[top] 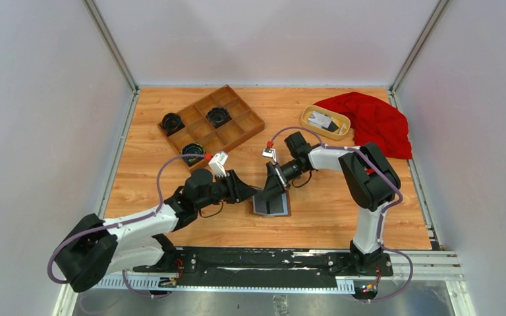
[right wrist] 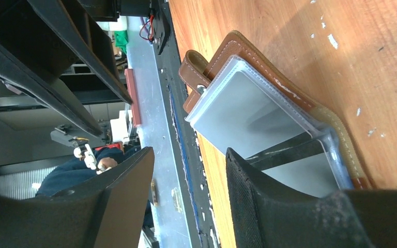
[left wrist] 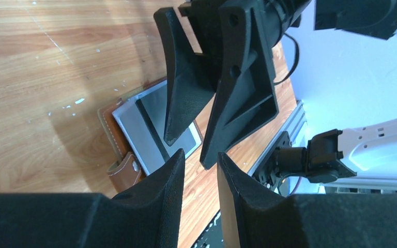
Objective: Put the credit cards into the card holder
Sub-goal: Open the card holder at the center of the board.
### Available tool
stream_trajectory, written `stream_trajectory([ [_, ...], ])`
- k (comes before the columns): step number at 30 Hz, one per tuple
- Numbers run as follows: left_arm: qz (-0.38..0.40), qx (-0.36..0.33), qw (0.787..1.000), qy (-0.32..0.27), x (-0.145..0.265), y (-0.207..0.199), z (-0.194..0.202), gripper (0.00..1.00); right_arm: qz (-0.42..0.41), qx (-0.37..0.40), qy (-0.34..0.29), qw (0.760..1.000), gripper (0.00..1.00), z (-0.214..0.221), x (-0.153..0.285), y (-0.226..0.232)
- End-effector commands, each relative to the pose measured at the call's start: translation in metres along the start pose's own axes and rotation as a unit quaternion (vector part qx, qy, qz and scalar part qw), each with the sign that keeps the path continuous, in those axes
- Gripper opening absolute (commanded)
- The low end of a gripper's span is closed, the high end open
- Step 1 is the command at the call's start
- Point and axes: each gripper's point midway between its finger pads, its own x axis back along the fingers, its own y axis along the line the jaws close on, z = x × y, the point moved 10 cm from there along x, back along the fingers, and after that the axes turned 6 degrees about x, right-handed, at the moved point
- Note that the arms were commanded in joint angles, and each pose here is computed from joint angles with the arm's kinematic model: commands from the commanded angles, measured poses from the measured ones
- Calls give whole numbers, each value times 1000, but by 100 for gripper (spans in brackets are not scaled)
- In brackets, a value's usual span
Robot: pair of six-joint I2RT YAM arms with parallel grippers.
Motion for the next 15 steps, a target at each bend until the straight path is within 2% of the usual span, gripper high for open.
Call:
stream_trajectory([
  [1,-3,-16,1000,25,-12,-5,3,33,45,53,4,998,57,-3,17,13],
  [8,-12,-41,997,65,-35,-8,10,32,150,55,14,987,58,16,42,7],
  [15,-56,-52,992,103,-53,14,25,29,161,3,1,987,60,23,52,-8],
])
